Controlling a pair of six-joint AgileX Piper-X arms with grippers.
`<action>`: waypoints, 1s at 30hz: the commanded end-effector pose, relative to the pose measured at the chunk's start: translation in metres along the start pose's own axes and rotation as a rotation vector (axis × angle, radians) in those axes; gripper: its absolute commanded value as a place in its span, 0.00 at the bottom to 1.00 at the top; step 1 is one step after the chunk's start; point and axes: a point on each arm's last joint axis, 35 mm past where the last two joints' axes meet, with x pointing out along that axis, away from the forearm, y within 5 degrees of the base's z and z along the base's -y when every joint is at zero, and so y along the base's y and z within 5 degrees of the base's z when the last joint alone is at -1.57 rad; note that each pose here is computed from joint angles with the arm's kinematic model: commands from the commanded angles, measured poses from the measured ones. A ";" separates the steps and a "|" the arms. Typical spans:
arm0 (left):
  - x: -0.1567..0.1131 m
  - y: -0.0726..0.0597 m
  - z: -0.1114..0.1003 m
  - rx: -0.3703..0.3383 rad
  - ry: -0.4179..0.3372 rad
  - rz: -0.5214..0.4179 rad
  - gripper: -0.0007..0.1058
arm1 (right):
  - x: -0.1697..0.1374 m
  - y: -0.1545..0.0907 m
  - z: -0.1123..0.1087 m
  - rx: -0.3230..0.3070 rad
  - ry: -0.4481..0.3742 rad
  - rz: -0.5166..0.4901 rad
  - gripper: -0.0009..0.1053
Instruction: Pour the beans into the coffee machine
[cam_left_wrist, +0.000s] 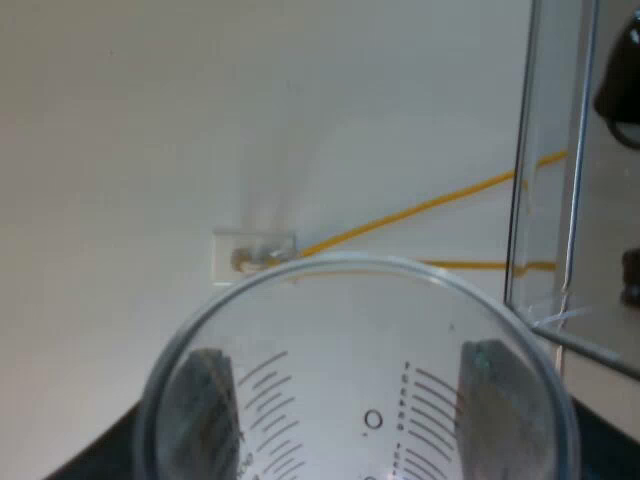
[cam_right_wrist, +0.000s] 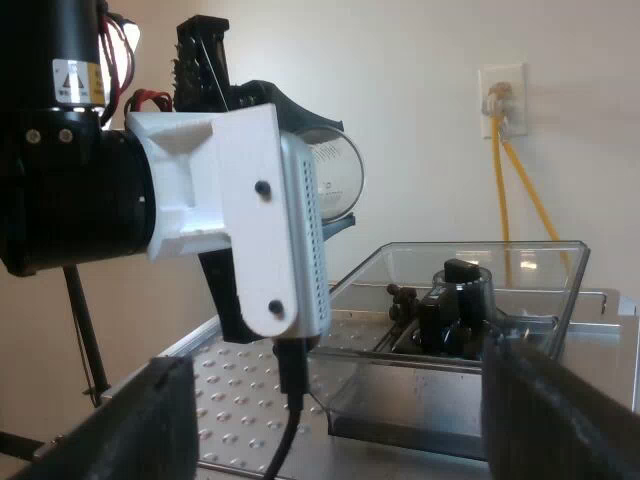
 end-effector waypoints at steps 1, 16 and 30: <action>-0.002 0.004 0.003 0.069 -0.005 0.019 0.38 | -0.004 -0.002 0.005 0.003 -0.018 -0.001 0.59; 0.007 -0.007 0.004 0.235 -0.065 -0.019 0.38 | -0.004 -0.001 0.002 -0.006 0.011 0.008 0.59; 0.007 -0.007 0.004 0.502 -0.067 -0.011 0.33 | -0.004 -0.001 0.002 0.017 0.010 0.016 0.59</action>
